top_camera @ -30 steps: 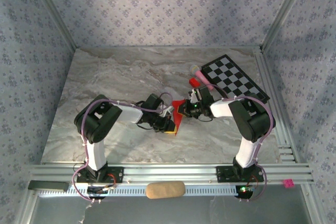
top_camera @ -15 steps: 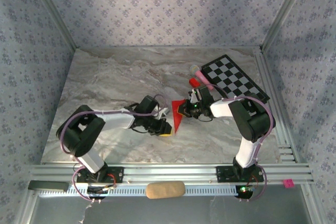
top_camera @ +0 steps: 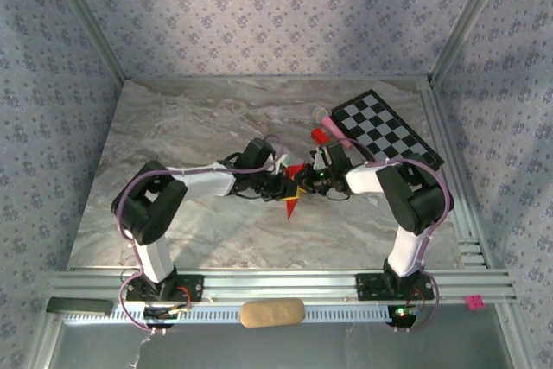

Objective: Fold a paper plane with a square sheet of paper (pick it up from the middle)
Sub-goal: Fold the wing for the fifth time at the center of the table.

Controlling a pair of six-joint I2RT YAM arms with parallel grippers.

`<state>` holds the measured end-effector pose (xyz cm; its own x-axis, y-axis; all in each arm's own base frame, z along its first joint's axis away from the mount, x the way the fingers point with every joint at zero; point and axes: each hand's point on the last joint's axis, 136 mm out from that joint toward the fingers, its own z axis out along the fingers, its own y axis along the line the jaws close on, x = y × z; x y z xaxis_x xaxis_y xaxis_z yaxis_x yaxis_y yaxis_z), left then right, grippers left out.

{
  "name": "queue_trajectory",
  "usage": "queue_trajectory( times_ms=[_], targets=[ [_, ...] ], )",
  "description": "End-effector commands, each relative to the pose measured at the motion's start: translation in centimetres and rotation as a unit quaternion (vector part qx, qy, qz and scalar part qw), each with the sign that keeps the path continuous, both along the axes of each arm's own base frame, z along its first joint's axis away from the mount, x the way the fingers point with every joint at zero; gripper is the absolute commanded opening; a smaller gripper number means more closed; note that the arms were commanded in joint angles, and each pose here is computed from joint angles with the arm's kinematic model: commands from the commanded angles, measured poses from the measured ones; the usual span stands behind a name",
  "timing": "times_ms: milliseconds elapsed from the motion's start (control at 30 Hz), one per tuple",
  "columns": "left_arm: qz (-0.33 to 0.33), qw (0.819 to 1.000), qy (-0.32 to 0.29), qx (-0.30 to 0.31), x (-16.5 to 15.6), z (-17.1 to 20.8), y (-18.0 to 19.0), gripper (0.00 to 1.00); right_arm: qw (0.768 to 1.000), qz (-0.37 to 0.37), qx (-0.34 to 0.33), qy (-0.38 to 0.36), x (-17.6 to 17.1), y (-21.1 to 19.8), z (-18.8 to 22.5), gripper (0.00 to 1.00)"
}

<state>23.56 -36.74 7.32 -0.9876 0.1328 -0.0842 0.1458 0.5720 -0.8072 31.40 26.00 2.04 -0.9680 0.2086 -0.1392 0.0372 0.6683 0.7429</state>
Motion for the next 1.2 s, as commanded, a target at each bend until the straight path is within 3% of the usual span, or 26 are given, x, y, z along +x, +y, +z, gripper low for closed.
queue_trajectory(
  times_ms=[0,667,1167],
  targets=[
    [0.007,1.0,-0.007,-0.002,0.9,-0.1,-1.0,0.07,0.996,-0.022,-0.074,0.052,-2.1,-2.5,-4.0,0.09],
    [-0.008,0.996,0.028,0.082,-2.8,-6.9,1.9,0.05,0.995,-0.022,-0.08,0.058,-2.6,-2.8,-4.5,0.09],
    [-0.061,0.992,0.036,0.102,-6.4,-6.6,3.5,0.05,0.994,-0.025,-0.085,0.062,-2.7,-3.1,-4.8,0.09]
  ],
)
